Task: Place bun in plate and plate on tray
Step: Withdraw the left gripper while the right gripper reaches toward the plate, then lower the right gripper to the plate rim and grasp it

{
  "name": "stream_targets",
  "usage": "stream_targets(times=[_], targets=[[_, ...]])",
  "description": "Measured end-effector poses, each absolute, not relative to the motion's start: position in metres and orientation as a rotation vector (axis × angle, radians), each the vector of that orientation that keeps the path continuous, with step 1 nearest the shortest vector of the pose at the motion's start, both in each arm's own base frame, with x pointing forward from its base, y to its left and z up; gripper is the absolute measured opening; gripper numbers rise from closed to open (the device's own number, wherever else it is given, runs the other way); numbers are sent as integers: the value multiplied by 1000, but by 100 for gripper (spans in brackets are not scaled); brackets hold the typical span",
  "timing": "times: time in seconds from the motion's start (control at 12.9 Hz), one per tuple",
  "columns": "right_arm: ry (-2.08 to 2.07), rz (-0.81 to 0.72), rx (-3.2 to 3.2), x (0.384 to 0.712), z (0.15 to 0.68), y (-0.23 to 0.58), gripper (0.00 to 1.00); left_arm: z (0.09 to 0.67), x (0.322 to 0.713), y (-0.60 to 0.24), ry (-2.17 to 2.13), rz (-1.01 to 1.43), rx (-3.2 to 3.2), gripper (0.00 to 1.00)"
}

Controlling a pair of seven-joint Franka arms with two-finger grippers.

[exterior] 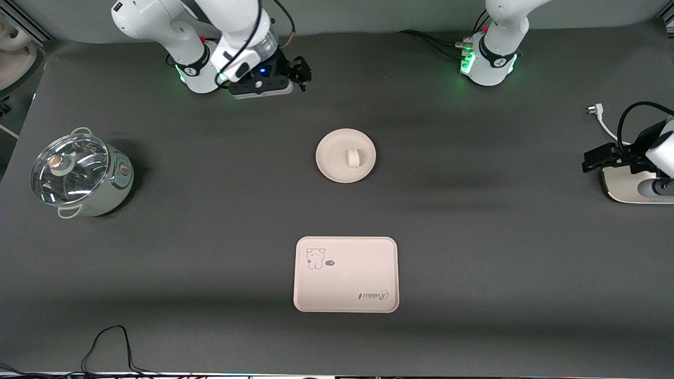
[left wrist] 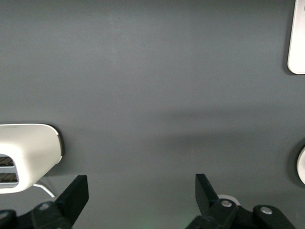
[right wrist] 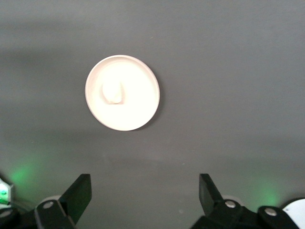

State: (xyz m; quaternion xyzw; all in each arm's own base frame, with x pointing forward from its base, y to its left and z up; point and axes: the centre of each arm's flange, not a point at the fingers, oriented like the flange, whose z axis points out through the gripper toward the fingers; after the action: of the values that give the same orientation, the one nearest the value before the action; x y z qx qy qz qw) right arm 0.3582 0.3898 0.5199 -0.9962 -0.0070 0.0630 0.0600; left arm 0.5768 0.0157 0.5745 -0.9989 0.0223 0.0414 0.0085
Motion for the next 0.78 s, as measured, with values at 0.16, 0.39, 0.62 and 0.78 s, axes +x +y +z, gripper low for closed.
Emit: stream_targets(times=[0.16, 0.39, 0.62, 0.78], targets=[[-63, 171, -2995, 347, 519, 407, 100, 575, 570, 21, 55, 124, -3109, 100], [-66, 146, -2985, 352, 492, 422, 100, 571, 566, 22, 2, 124, -3113, 100], [-15, 73, -2962, 358, 427, 420, 100, 568, 566, 21, -131, 123, -3113, 100], [17, 15, -2948, 353, 379, 410, 100, 568, 570, 22, -134, 75, -3115, 100]])
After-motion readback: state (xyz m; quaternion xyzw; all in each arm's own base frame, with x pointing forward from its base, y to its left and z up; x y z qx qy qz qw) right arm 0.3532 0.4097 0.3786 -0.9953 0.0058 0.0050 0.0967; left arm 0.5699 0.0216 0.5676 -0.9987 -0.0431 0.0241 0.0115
